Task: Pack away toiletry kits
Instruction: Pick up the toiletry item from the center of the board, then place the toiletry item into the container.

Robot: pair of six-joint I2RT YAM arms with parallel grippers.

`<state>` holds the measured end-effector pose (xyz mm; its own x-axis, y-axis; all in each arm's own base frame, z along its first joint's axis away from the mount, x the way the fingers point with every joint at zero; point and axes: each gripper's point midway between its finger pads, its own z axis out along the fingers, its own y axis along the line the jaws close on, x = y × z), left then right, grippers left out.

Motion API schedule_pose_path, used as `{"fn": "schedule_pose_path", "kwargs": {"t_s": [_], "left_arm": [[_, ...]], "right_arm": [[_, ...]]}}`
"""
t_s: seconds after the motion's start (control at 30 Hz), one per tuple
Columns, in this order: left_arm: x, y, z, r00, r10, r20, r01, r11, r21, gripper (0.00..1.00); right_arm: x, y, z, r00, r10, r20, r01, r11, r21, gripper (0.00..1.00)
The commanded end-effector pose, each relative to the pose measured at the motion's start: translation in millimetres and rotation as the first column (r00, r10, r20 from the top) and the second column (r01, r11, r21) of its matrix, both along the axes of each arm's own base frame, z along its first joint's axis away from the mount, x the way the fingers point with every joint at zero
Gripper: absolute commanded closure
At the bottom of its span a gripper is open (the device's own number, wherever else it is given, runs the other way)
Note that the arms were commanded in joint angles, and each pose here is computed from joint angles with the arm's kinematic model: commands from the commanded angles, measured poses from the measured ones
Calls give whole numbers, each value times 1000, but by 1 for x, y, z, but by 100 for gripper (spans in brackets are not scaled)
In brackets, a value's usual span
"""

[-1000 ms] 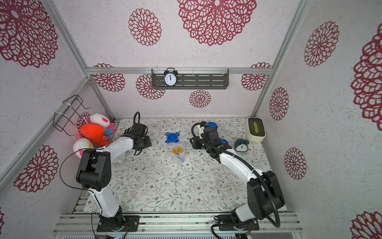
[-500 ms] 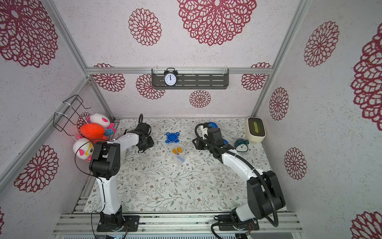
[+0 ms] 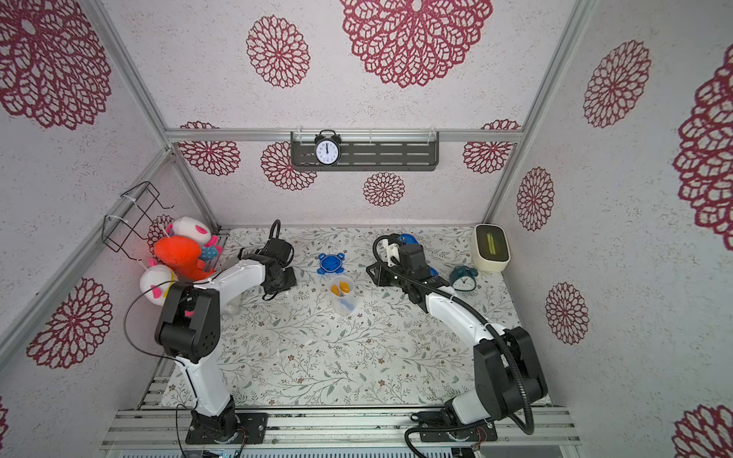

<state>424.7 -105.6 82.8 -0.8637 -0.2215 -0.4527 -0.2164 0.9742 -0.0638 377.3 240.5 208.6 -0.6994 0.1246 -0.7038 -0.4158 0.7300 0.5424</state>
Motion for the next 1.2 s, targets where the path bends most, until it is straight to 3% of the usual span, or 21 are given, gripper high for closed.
{"fn": "schedule_pose_path", "kwargs": {"t_s": [0.0,0.1,0.27,0.47,0.53,0.63,0.93,1.17], "left_arm": [[-5,-35,83,950,-231,211,221,973,70,97],[-20,-76,116,830,-442,340,428,896,119,96],[-41,-111,157,668,-507,545,583,812,41,97],[-68,-148,175,488,-609,626,754,655,50,97],[-73,-158,175,449,-636,627,782,620,69,97],[-74,-166,177,422,-644,638,794,602,83,97],[-74,-183,171,399,-672,624,820,566,86,97],[-75,-190,170,391,-679,621,818,565,103,96]], "right_arm": [[-11,20,50,986,112,122,-126,986,109,65],[-22,37,67,969,191,154,-213,967,138,61],[-30,50,98,958,216,190,-255,944,210,59],[-40,56,132,943,209,260,-281,918,281,53],[-39,57,136,945,198,260,-272,918,290,52],[-37,61,137,952,193,236,-261,916,303,52],[-37,76,138,953,213,216,-272,916,296,60],[-30,83,116,973,180,142,-206,959,195,71]]}}
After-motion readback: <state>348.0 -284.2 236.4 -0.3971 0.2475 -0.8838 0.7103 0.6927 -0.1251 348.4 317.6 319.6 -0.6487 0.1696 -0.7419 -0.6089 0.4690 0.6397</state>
